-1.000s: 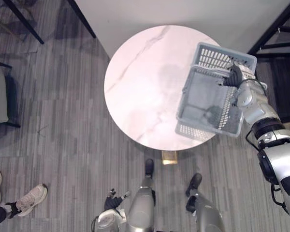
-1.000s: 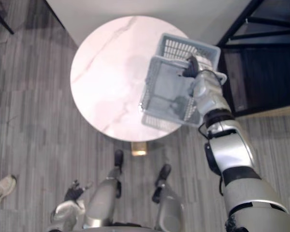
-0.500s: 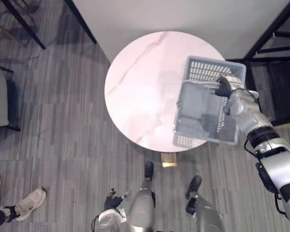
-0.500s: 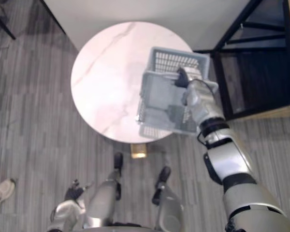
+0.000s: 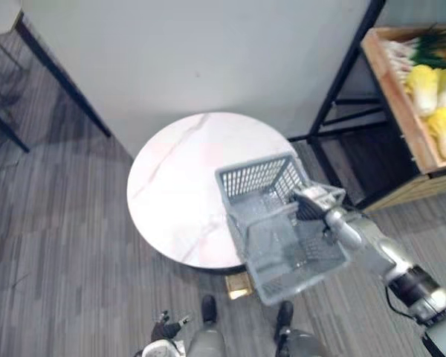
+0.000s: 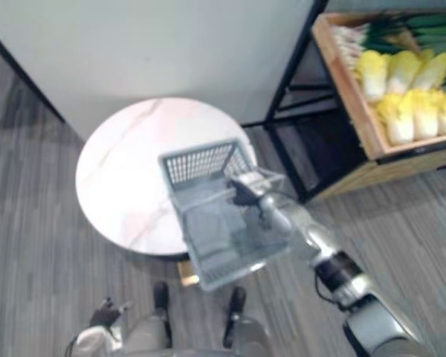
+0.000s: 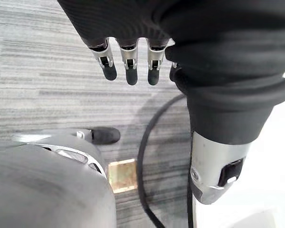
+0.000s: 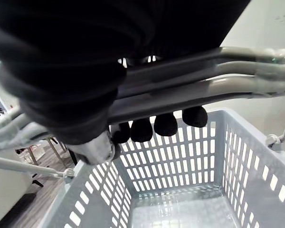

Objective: Pick vegetable in the basket

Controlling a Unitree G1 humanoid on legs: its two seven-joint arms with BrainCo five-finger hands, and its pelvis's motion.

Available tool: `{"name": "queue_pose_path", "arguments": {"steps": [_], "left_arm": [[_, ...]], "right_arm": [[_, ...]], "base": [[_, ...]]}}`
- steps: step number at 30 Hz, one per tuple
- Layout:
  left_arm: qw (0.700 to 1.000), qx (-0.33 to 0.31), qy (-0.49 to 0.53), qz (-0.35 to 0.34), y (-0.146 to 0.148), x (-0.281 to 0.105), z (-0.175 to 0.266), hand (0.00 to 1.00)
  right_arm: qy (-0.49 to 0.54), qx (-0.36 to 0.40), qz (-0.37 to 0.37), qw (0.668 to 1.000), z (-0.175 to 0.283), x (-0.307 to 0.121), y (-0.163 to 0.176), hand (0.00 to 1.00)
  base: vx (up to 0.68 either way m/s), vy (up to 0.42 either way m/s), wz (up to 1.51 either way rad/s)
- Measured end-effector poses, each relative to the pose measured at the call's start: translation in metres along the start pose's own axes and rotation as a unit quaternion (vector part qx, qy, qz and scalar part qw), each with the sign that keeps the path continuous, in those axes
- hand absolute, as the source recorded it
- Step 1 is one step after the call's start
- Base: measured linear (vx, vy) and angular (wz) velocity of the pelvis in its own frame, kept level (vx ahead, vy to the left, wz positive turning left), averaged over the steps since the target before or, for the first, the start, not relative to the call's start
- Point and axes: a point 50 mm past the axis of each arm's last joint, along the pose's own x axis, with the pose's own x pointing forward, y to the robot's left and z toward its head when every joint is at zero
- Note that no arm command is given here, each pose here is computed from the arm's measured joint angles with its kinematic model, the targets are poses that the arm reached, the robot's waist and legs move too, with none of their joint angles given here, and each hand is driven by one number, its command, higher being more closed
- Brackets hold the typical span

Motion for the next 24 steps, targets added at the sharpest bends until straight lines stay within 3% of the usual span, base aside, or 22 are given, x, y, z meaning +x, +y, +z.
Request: {"name": "queue_pose_path", "arguments": {"steps": [7,14,24], "left_arm": [[0.998,0.032,0.046,-0.007,0.009,-0.009,-0.029,0.00],[0.996,0.054,0.075,-0.016,0.008,-0.015,-0.047,0.00],[0.994,0.068,0.083,-0.028,0.002,-0.019,-0.055,0.00]], "right_arm": [[0.079,0.031,0.081,0.993,-0.029,-0.076,0.040,1.00],[0.185,0.063,0.108,0.975,-0.055,-0.133,0.066,1.00],[0.423,0.107,0.120,0.892,-0.094,-0.229,0.120,1.00]], "base": [[0.01,0.008,-0.21],[0.05,0.004,-0.22],[0.05,0.000,-0.02]]}}
